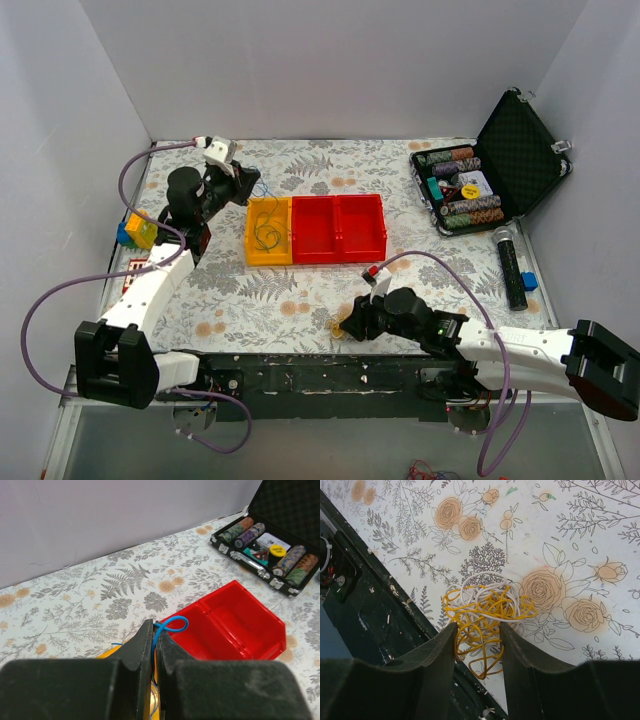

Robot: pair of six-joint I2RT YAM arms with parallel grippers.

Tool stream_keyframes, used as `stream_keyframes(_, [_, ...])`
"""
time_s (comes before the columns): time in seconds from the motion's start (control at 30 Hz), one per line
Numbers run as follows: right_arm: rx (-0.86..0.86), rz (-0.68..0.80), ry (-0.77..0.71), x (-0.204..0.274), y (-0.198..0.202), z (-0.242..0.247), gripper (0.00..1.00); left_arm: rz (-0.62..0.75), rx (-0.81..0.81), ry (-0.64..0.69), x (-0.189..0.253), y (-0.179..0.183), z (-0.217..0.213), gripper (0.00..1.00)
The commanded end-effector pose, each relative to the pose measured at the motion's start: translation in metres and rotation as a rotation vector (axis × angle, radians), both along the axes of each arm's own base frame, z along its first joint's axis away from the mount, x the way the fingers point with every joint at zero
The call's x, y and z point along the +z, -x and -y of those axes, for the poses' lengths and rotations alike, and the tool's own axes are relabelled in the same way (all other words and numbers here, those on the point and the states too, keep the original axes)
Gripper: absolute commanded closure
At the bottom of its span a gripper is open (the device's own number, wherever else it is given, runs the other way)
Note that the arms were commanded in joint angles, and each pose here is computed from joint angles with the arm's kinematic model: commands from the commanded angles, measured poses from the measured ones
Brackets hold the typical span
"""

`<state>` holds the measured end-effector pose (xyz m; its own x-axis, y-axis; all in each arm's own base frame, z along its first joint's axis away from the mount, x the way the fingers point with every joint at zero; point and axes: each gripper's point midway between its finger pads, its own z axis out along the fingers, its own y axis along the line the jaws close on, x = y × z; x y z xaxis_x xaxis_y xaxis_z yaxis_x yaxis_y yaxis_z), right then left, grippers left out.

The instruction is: Untangle the cables

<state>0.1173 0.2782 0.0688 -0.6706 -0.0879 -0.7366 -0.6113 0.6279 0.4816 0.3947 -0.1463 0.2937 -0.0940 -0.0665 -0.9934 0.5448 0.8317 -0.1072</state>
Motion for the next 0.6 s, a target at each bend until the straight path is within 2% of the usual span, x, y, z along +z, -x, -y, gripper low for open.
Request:
stream_keyframes(0.0, [-0.008, -0.001, -0.004, 0.0, 0.001, 0.001, 0.53, -0.012, 0.048, -0.094, -0.028, -0.016, -0.011, 1.0])
stream_keyframes(0.2, [-0.01, -0.004, -0.004, 0.0, 0.001, 0.001, 0.53, 0.035, 0.096, -0.248, -0.053, -0.037, -0.025, 1.0])
stream_keyframes(0.57, [-0.014, -0.009, 0.003, -0.003, 0.001, 0.002, 0.54, -0.015, -0.035, -0.192, -0.06, -0.027, -0.003, 1.0])
